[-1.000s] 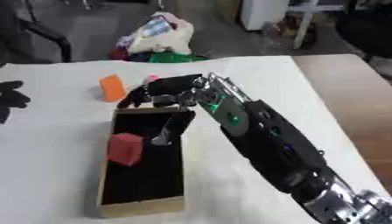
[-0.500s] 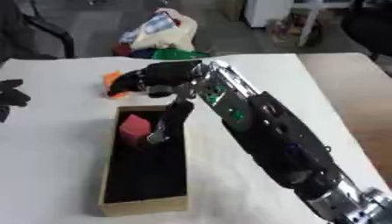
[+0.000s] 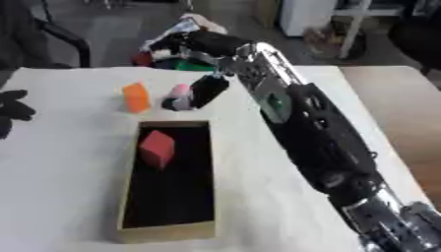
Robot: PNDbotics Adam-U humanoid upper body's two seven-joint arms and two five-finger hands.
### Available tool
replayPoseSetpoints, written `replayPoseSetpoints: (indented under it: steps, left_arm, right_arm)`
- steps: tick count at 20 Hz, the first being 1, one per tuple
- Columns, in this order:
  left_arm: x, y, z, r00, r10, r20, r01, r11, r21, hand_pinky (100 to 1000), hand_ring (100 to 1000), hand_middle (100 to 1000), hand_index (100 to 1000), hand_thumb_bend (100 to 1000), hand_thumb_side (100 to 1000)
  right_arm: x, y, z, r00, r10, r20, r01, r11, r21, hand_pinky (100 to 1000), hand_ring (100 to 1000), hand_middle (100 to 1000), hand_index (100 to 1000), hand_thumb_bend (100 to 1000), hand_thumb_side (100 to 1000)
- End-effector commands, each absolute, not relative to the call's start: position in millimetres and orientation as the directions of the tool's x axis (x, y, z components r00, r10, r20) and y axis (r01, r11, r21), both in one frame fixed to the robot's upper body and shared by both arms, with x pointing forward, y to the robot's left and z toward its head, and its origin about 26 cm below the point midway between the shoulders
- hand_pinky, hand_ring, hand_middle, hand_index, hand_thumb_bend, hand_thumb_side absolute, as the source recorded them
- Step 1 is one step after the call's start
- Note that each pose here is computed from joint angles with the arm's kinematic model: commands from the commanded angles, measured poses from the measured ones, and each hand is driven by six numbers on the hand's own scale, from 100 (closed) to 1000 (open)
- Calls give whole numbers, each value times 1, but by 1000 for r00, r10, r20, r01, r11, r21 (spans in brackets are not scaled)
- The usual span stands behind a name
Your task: Pick up objects on the table and place them in the box.
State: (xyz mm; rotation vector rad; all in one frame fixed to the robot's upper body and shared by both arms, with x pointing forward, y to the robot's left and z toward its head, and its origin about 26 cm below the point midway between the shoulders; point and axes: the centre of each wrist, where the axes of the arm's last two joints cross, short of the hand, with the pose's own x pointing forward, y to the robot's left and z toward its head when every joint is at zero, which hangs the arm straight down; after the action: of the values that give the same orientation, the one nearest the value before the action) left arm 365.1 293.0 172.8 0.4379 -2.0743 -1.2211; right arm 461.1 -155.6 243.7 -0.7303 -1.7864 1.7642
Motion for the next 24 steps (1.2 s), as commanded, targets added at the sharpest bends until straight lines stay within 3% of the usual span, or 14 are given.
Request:
replayPoseSetpoints:
  steps: [1, 11, 23, 24]
  left_arm:
    - [364, 291, 189, -744, -572, 346, 21, 498, 867, 760, 709, 693, 958, 100, 1000]
    - [365, 274, 201, -788, -514, 339, 34, 513, 857, 761, 710, 694, 958, 100, 1000]
    - [367, 267, 204, -804, -490, 337, 44, 517, 855, 762, 710, 694, 958, 100, 1000]
    - [367, 267, 204, -804, -491, 337, 43, 517, 855, 762, 710, 693, 958, 100, 1000]
  right_arm:
    - [468, -159, 245, -689, 724, -18, 34, 8, -999, 846, 860, 907, 1000, 432, 459]
    - [494, -160, 196, -466, 864, 189, -133, 142, -981, 832, 851, 881, 984, 383, 413]
    - [502, -154, 181, -261, 961, 96, -2, 99, -995, 831, 846, 875, 974, 316, 431]
    - [503, -157, 179, -242, 967, 85, 9, 90, -996, 831, 846, 873, 968, 229, 371]
